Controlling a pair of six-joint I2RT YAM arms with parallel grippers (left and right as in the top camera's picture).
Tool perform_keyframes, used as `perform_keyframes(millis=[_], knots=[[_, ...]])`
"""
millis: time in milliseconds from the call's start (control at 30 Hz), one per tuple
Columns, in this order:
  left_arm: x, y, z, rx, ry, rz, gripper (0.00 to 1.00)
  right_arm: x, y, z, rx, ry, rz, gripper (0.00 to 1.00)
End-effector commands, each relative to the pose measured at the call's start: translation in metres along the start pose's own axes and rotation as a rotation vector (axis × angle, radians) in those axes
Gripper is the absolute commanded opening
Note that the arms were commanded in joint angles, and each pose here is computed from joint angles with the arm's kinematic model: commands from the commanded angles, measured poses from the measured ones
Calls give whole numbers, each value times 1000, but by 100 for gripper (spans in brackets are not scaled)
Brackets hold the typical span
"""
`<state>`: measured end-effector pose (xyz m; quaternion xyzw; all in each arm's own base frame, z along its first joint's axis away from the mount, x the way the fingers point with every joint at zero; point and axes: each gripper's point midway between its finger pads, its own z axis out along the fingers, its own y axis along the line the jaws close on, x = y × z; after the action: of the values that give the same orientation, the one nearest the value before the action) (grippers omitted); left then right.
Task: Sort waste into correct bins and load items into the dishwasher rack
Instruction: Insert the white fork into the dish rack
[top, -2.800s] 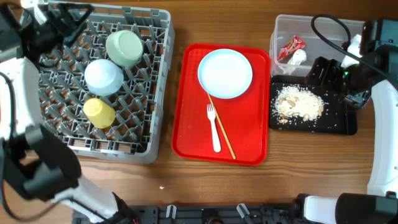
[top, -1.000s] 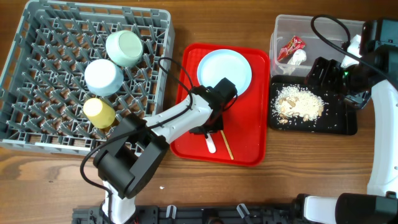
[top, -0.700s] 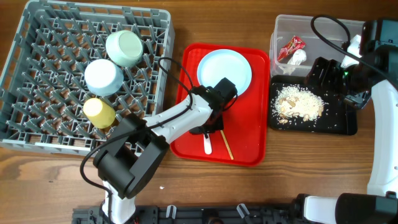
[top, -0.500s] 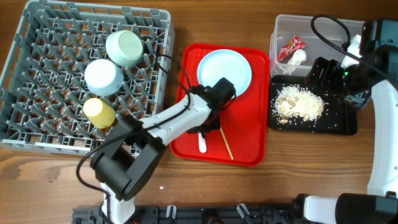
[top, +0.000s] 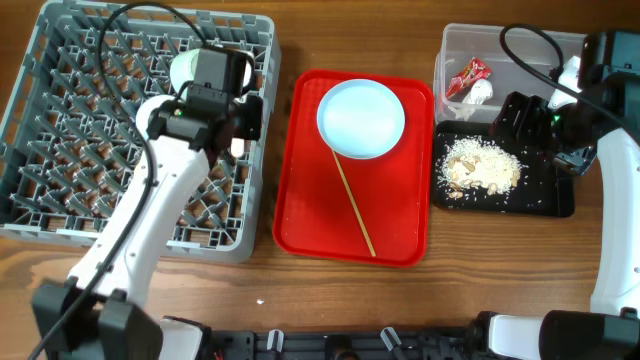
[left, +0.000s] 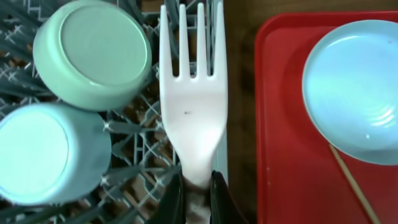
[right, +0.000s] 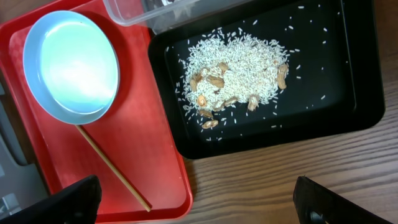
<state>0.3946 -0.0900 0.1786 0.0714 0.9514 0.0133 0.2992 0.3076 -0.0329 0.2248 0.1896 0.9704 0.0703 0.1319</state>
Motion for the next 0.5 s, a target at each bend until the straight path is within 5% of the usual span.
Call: perform_keyframes(millis=[0, 133, 167, 233, 467], knots=[[4, 8, 38, -15, 54, 52, 4, -3, -1, -5, 7, -15, -15, 100], [15, 7, 65, -21, 108, 52, 11, -2, -1, -5, 7, -14, -14, 100], [14, 7, 64, -21, 107, 52, 38, -2, -1, -5, 7, -14, -14, 100], [14, 7, 64, -21, 106, 52, 57, -2, -1, -5, 7, -14, -14, 100], [-6, -22, 6, 61, -10, 26, 73, -2, -1, -5, 7, -14, -14, 100]])
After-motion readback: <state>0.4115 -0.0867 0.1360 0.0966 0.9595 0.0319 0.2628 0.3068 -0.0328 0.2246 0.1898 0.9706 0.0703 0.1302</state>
